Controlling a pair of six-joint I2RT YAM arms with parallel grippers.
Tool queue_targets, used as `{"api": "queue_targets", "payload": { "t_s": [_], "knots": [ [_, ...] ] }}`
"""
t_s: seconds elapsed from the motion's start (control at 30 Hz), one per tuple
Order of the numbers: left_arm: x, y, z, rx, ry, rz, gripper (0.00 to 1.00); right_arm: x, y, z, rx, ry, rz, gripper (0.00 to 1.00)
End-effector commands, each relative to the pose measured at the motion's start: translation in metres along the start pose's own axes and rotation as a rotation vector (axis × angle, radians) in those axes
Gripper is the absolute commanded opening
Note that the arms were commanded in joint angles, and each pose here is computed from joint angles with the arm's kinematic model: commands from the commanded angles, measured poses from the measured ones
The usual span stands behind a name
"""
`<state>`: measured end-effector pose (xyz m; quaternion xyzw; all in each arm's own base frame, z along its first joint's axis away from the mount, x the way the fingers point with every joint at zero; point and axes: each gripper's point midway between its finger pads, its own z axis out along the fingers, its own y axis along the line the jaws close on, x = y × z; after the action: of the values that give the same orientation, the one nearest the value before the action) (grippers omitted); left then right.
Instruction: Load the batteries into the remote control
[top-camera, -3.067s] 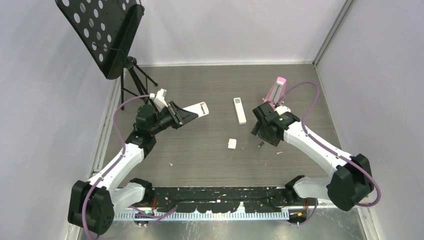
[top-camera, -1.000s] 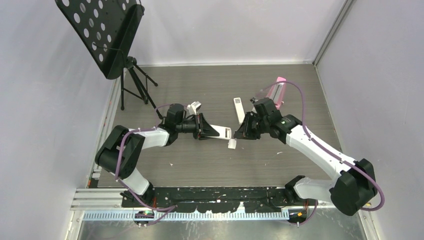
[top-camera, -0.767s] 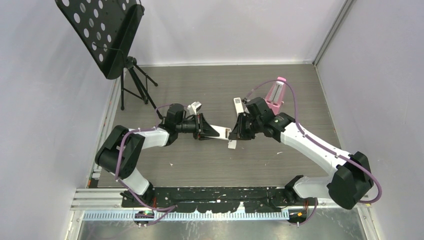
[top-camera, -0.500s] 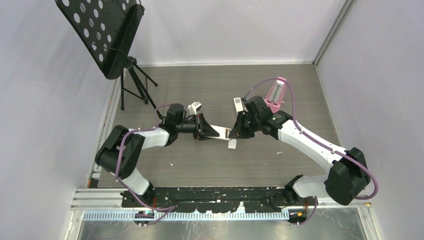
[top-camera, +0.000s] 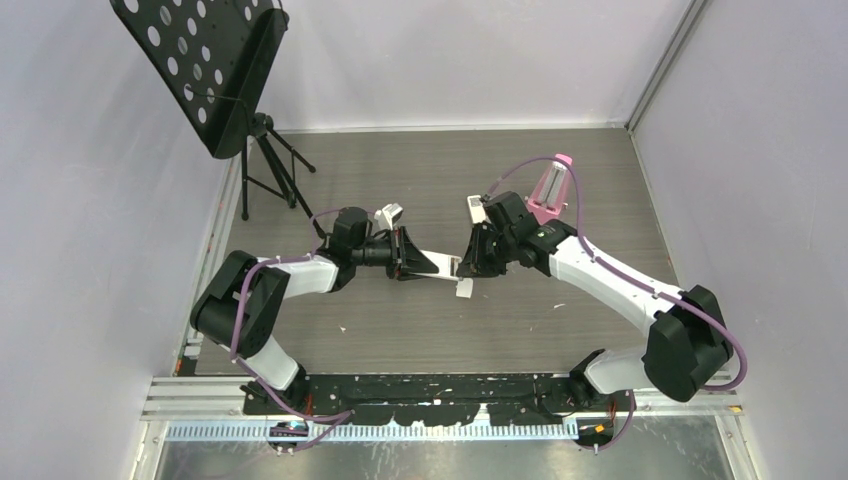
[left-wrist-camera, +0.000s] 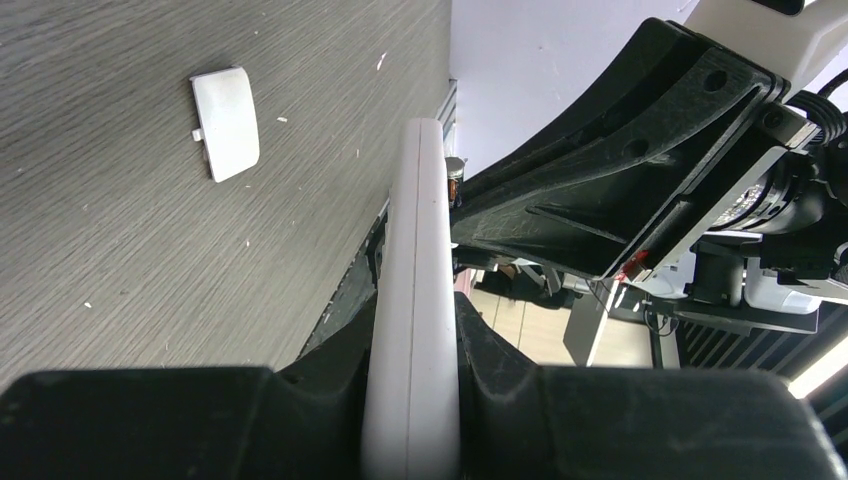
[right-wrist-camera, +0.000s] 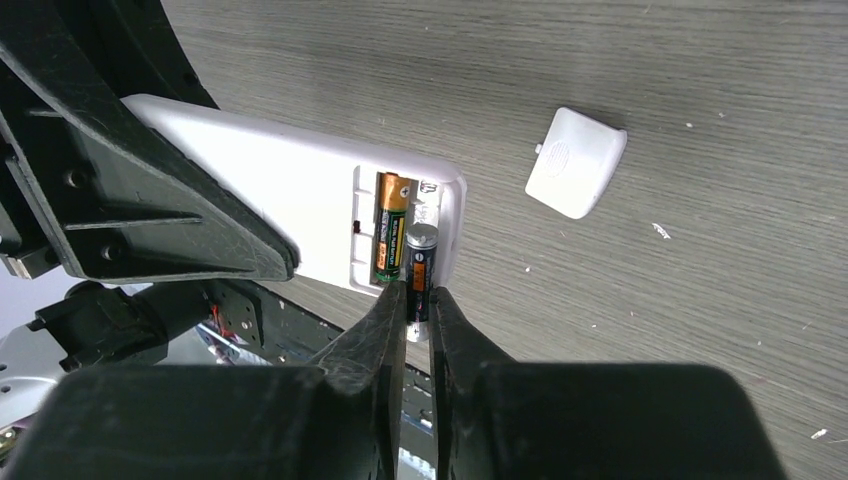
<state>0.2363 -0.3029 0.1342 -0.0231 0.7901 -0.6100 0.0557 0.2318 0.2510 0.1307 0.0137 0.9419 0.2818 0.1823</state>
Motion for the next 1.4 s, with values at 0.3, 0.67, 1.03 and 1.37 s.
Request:
{"api": "queue_targets", "payload": {
  "t_s": [0.3,0.67,1.03,1.37],
  "knots": [
    [0.000,-0.026,-0.003,0.067,-0.001,0.090,0.00,-0.018,0.017,0.001,-0.043,-0.061,-0.017,0.17],
    [0.000,-0.028,-0.003,0.074,-0.005,0.084,0.00,-0.019,0.011,0.001,-0.004,-0.056,0.005,0.27],
    [0.000,-0.036,-0.005,0.087,-0.007,0.018,0.00,-0.036,0.027,-0.024,-0.076,-0.183,0.029,0.69],
    [-0.027,-0.079,-0.015,0.251,-0.174,-0.163,0.00,-0.076,0.047,-0.079,-0.288,-0.533,0.250,0.90]
  ]
}}
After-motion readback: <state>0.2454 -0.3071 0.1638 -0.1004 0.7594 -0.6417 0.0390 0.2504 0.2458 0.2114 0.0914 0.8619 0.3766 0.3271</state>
